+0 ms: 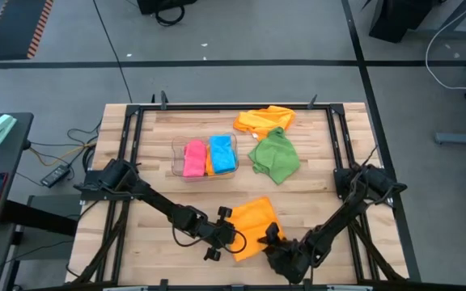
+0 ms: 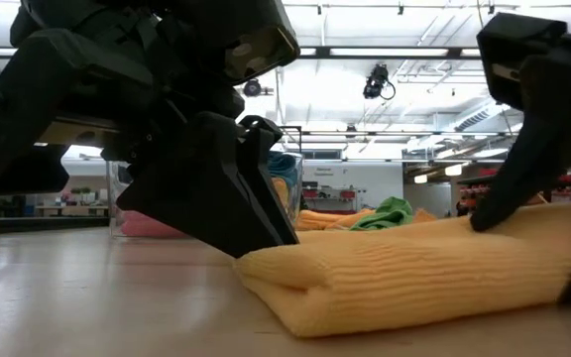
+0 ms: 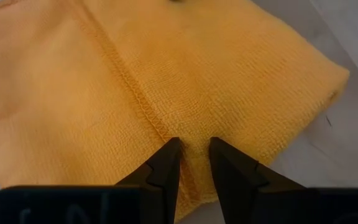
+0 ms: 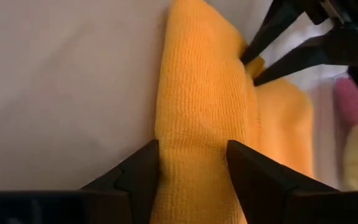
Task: Fold microfiber towels
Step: Fold the bottom orange microfiber cloth
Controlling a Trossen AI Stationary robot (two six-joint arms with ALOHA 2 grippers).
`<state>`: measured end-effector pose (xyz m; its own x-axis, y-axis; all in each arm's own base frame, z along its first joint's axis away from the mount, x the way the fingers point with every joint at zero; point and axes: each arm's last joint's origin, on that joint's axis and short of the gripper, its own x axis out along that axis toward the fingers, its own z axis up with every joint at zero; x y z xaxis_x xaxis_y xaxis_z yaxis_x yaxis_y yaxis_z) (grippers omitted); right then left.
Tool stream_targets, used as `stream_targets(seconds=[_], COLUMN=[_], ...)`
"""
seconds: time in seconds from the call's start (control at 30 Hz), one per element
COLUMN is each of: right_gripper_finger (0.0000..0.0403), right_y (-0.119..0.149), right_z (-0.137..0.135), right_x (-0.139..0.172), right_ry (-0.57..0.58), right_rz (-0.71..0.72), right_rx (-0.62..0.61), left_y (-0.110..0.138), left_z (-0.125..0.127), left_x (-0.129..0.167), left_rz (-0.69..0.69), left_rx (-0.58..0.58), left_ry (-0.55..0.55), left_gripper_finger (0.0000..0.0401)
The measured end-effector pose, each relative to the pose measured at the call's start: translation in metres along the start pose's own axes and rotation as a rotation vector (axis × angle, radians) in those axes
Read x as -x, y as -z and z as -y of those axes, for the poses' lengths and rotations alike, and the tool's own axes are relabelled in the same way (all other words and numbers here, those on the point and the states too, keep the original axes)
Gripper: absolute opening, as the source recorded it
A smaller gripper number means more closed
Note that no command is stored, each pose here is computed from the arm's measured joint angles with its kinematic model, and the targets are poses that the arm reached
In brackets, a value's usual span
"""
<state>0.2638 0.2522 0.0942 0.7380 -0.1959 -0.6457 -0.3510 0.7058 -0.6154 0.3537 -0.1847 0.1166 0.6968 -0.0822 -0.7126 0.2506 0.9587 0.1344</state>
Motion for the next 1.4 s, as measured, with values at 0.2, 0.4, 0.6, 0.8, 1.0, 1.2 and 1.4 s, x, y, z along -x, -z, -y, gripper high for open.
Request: stream_targets(seconds=[0.2,0.4,0.6,0.8,1.0,1.2,1.4], right_gripper_finger=[0.0155,0.0060,0.0038,0.0037,0.0037,0.0037,0.0037], right_y=[0.001,0.000,-0.004,-0.016,-0.024,-0.025,-0.020], right_z=[0.007,0.009,0.018,0.036,0.057,0.066,0.075], right_x=[-0.007,-0.004,0.000,0.015,0.028,0.031,0.021], right_ry=[-0.053,-0.112,-0.216,-0.410,-0.598,-0.687,-0.727], right_rz=[-0.015,-0.005,0.006,0.059,0.087,0.075,0.021], right_rx=[0.002,-0.068,-0.198,-0.342,-0.497,-0.565,-0.625], left_y=[0.000,0.000,-0.003,-0.020,-0.019,-0.019,-0.014], left_z=[0.000,0.003,0.006,0.014,0.019,0.020,0.032], left_x=[0.000,0.001,0.007,0.029,0.031,0.030,0.019], left_rz=[0.000,0.002,0.021,0.107,0.103,0.111,0.142], left_rx=[0.000,-0.007,-0.025,-0.048,-0.028,0.007,0.006], left_ry=[0.000,0.005,0.015,0.042,0.052,0.054,0.064], left_gripper_finger=[0.0097,0.0090,0.0084,0.0086,0.0082,0.0082,0.0077])
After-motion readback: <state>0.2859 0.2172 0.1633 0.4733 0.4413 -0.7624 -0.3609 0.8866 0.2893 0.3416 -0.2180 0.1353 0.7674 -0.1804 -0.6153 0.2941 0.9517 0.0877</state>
